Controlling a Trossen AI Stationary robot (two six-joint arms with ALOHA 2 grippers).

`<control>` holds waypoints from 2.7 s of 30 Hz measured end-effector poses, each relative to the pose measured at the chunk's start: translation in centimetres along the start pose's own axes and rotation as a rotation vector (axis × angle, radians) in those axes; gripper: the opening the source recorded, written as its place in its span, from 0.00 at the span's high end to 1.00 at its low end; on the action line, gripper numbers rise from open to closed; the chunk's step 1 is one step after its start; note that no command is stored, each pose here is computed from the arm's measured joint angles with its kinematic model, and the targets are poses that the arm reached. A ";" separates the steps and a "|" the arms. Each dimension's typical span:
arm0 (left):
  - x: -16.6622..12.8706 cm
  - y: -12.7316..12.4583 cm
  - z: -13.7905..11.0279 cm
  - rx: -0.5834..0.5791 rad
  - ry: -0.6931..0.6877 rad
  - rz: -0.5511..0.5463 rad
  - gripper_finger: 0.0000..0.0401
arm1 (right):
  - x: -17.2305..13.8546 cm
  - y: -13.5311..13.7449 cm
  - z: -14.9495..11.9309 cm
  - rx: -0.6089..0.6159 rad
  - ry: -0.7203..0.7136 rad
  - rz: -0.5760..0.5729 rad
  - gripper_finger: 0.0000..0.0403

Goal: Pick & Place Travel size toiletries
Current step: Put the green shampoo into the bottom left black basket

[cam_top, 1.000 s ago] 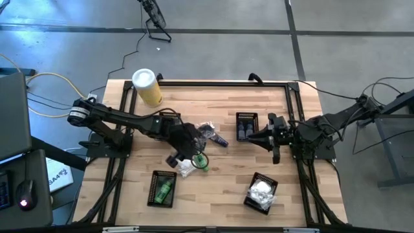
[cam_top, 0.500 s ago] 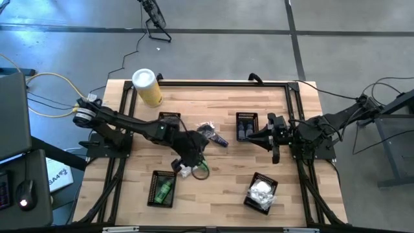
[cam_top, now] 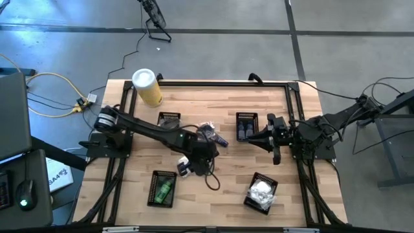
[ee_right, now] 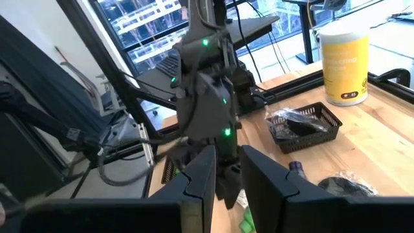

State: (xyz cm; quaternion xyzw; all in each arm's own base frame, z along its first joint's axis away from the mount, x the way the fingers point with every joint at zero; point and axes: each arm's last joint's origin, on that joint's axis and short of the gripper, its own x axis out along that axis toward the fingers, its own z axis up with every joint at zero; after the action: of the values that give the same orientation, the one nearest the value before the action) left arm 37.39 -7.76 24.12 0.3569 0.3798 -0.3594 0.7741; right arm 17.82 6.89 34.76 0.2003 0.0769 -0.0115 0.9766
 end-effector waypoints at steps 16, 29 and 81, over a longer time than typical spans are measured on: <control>5.1 0.1 -1.4 -0.025 0.083 -0.040 0.64 | 0.0 0.0 -0.3 -0.008 0.038 0.019 0.84; 7.0 0.1 -1.8 -0.054 0.093 -0.051 0.64 | 0.0 0.0 -0.3 -0.011 0.052 0.039 0.84; 8.6 -0.3 -2.5 -0.191 0.115 -0.104 0.78 | 0.0 0.0 -0.4 -0.015 0.056 0.035 0.84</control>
State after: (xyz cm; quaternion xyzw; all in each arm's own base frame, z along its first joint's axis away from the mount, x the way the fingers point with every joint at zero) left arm 40.20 -8.24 15.65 0.2813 0.4743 -0.3401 0.7617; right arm 17.76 7.03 34.41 0.1946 0.1009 0.0119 0.9756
